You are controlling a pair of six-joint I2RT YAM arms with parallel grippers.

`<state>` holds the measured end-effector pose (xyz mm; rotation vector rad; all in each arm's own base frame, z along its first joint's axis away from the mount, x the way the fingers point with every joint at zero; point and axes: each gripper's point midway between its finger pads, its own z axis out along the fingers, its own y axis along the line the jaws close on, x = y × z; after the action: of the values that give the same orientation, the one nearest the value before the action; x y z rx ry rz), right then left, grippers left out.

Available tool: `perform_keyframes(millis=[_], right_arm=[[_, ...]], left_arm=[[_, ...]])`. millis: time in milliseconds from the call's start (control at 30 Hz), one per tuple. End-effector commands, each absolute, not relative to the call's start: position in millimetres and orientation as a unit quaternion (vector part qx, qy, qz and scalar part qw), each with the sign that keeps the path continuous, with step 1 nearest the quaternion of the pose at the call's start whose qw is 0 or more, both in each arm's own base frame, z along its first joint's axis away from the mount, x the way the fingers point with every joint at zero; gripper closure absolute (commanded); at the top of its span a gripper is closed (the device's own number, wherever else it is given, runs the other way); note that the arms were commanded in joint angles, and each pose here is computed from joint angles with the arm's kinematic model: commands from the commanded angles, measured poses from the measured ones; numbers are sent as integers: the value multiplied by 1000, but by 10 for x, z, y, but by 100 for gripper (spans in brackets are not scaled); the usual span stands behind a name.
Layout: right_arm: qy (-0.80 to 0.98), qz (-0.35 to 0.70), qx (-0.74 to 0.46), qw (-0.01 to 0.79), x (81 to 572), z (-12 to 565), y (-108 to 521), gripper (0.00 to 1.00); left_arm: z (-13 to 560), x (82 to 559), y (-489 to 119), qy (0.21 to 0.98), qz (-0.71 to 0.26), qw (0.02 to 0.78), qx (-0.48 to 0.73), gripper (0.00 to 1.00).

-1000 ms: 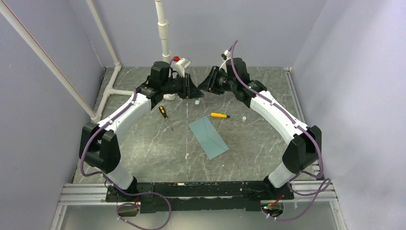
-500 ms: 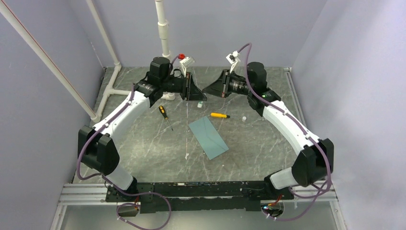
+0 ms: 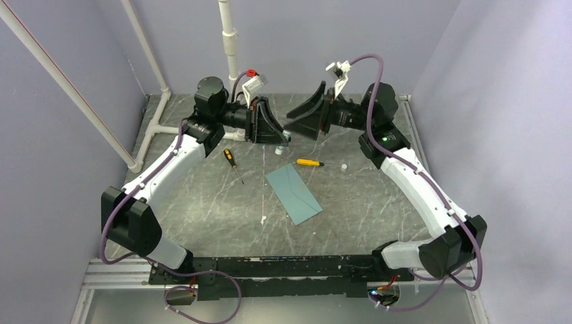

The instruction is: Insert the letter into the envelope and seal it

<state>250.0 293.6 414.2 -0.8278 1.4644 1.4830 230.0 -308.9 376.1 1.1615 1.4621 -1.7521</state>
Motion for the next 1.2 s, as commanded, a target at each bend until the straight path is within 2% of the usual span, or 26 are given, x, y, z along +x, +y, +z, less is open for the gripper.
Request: perform_keyframes(millis=[0, 167, 267, 433, 467, 567, 733, 767, 833, 867, 1000, 1167], right_arm=[[682, 500, -133, 516, 3196, 4244, 2685, 28], [735, 423, -8, 530, 3464, 4036, 2658, 27], [764, 386, -5, 517, 3537, 3916, 2726, 28], [779, 382, -23, 497, 3502, 3808, 2908, 35], [782, 382, -24, 493, 3497, 3782, 2928, 39], [784, 389, -39, 482, 3472, 3751, 2993, 58], [779, 421, -81, 458, 3332, 3757, 3112, 65], [777, 427, -91, 453, 3305, 3752, 3127, 72], [776, 437, -106, 442, 3279, 3735, 3116, 94], [775, 438, -112, 442, 3276, 3738, 3095, 100], [724, 473, -173, 471, 3212, 3943, 2954, 100], [563, 571, -344, 489, 2637, 4201, 2872, 100]], left_arm=[[3739, 2709, -3111, 613, -586, 371, 379, 98], [3560, 3086, -3074, 667, -530, 421, 312, 98], [3498, 3161, -3077, 676, -527, 423, 295, 98], [3451, 3213, -3075, 685, -525, 424, 277, 98], [3456, 3206, -3077, 683, -526, 424, 277, 98], [3444, 3212, -3068, 687, -526, 423, 269, 97], [3538, 3217, -3050, 688, -526, 429, 256, 98], [3582, 3201, -3049, 685, -529, 431, 256, 97], [3652, 3126, -3058, 675, -539, 426, 269, 98], [3674, 3076, -3062, 669, -544, 422, 279, 98], [3749, 2806, -3071, 635, -569, 398, 339, 97], [4076, 2293, -3019, 549, -636, 352, 414, 98]])
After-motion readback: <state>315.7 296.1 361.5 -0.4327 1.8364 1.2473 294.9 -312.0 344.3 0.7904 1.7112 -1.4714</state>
